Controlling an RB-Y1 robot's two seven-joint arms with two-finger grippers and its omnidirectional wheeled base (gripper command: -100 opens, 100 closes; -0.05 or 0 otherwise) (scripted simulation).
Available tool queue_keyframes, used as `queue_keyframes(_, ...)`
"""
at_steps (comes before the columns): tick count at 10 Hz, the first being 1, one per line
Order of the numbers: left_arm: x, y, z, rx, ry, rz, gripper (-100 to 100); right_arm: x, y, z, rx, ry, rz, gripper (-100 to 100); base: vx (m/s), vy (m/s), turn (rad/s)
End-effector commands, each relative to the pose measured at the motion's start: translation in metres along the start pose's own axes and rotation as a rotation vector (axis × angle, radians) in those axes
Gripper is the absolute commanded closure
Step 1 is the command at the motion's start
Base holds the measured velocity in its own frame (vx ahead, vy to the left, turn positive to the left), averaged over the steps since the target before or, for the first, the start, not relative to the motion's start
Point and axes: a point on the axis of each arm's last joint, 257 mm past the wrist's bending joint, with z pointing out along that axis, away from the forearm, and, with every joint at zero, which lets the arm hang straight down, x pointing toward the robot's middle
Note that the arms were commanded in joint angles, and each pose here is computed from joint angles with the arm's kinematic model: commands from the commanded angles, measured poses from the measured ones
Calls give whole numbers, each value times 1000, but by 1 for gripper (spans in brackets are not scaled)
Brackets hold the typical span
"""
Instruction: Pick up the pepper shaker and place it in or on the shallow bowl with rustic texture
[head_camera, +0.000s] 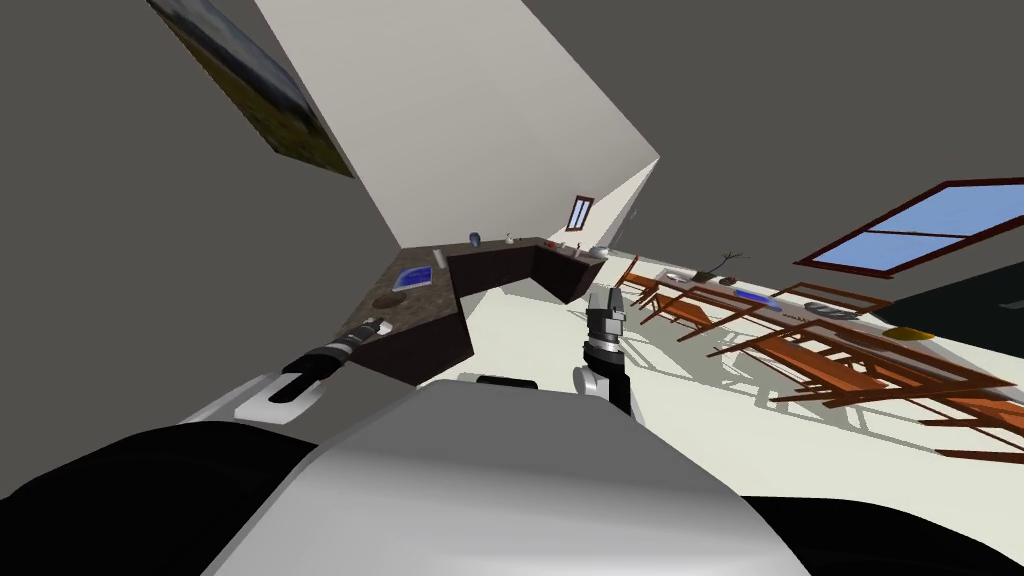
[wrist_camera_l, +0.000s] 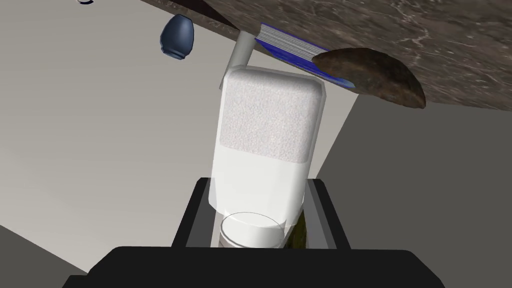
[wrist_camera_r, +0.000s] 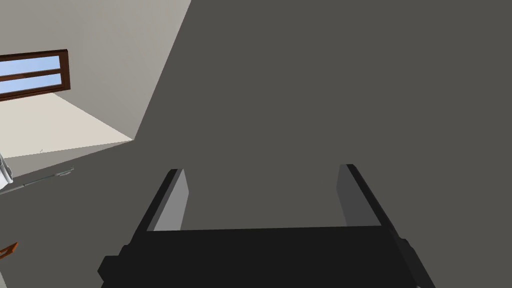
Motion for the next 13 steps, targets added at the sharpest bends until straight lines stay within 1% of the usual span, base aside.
queue_keyframes(1, -6, -1, 3, -7, 4, 14, 100, 0, 0, 0, 0, 0, 0, 0, 102, 206, -73)
queue_keyframes(7, -26, -10, 13, -26, 28, 62, 100, 0, 0, 0, 0, 0, 0, 0, 88, 202, -92)
queue_keyframes(11, -34, -17, 19, -39, 46, 91, 100, 0, 0, 0, 0, 0, 0, 0, 78, 243, -91)
queue_keyframes(12, -36, -19, 20, -41, 50, 97, 100, 0, 0, 0, 0, 0, 0, 0, 52, 196, -55)
queue_keyframes(13, -35, -18, 20, -38, 46, 94, 100, 0, 0, 0, 0, 0, 0, 0, 22, 86, -22)
